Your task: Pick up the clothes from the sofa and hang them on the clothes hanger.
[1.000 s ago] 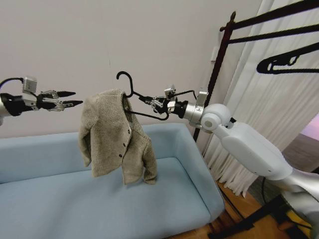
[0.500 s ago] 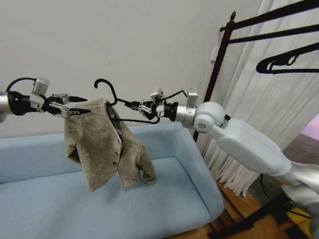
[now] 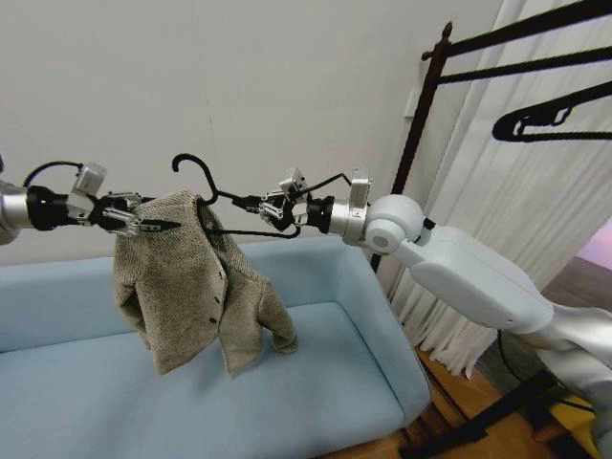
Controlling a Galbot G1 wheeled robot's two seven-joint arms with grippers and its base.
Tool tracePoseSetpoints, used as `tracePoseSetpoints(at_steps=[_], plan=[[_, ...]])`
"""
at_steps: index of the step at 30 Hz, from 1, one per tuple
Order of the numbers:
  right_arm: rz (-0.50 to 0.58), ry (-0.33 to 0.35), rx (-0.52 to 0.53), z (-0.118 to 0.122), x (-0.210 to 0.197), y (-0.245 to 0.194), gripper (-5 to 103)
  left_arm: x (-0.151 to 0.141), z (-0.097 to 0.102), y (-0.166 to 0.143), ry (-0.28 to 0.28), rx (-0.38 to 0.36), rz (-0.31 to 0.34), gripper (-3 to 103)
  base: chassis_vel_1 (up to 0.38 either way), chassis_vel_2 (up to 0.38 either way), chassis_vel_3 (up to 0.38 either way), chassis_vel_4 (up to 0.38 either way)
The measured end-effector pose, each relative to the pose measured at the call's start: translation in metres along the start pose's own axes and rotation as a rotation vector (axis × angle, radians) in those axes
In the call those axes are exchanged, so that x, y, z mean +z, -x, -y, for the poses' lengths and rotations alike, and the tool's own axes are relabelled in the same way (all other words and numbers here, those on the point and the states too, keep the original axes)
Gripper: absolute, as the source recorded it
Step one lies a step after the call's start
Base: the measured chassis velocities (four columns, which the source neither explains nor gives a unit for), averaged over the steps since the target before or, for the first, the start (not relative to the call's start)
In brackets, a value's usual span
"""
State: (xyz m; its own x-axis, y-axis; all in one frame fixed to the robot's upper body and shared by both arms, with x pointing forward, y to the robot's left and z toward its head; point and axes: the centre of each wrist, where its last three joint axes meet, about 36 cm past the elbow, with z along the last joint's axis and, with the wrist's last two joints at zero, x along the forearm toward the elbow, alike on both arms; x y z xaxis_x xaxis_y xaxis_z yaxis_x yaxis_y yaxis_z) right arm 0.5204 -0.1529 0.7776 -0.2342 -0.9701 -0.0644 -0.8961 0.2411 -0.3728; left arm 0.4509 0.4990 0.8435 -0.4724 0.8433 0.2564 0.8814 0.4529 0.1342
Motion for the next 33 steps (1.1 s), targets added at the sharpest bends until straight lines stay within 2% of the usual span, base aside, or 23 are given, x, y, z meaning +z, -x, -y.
tracePoseSetpoints(at_steps=[1, 3, 7, 10, 14, 16, 18, 22, 24, 26, 30, 31, 33], plan=[[-0.002, 0.001, -0.001, -0.001, 0.001, 0.001, 2, 0.001, -0.001, -0.001, -0.003, 0.014, 0.003, 65, 0.0, 0.0, 0.0, 0.0], [-0.003, 0.001, -0.001, -0.001, 0.001, 0.001, 2, 0.003, -0.002, -0.002, -0.007, 0.023, 0.005, 65, 0.0, 0.0, 0.0, 0.0], [-0.008, 0.002, -0.002, -0.001, 0.002, 0.002, 2, 0.008, -0.005, -0.006, -0.017, 0.038, 0.016, 43, 0.0, 0.0, 0.0, 0.0], [-0.009, 0.003, -0.001, -0.001, 0.003, 0.002, 2, 0.009, -0.005, -0.006, -0.018, 0.039, 0.02, 38, 0.0, 0.0, 0.0, 0.0], [-0.009, 0.006, -0.003, -0.003, 0.003, 0.001, 2, 0.01, -0.005, -0.006, -0.019, 0.04, 0.024, 16, 0.0, 0.0, 0.0, 0.0], [-0.009, 0.008, -0.002, -0.003, 0.003, 0.0, 2, 0.011, -0.005, -0.005, -0.02, 0.043, 0.026, 16, 0.0, 0.0, 0.0, 0.0], [-0.01, 0.009, -0.002, -0.004, 0.003, -0.001, 2, 0.011, -0.005, -0.005, -0.018, 0.047, 0.032, 7, 0.0, 0.0, 0.0, 0.0], [-0.015, 0.006, 0.02, -0.005, 0.004, -0.004, -1, 0.013, -0.004, -0.004, -0.02, 0.056, 0.04, 5, 0.0, 0.0, 0.0, 0.0], [-0.02, 0.008, 0.04, -0.003, 0.006, -0.007, 10, 0.014, -0.005, -0.005, -0.025, 0.07, 0.041, 5, 0.0, 0.0, 0.0, 0.0], [-0.022, 0.009, 0.049, -0.003, 0.007, -0.009, 10, 0.015, -0.005, -0.006, -0.027, 0.078, 0.041, 5, 0.0, 0.0, 0.0, 0.0], [-0.024, 0.033, 0.1, -0.006, 0.01, -0.014, 30, 0.016, -0.005, -0.007, -0.029, 0.112, 0.046, 5, 0.0, 0.0, 0.0, 0.0], [-0.024, 0.033, 0.1, -0.006, 0.01, -0.014, 30, 0.016, -0.005, -0.007, -0.029, 0.112, 0.046, 5, 0.0, 0.0, 0.0, 0.0], [-0.027, 0.048, 0.142, -0.005, 0.011, -0.021, 41, 0.018, -0.005, -0.007, -0.028, 0.121, 0.051, 5, 0.0, 0.0, 0.0, 0.0]])
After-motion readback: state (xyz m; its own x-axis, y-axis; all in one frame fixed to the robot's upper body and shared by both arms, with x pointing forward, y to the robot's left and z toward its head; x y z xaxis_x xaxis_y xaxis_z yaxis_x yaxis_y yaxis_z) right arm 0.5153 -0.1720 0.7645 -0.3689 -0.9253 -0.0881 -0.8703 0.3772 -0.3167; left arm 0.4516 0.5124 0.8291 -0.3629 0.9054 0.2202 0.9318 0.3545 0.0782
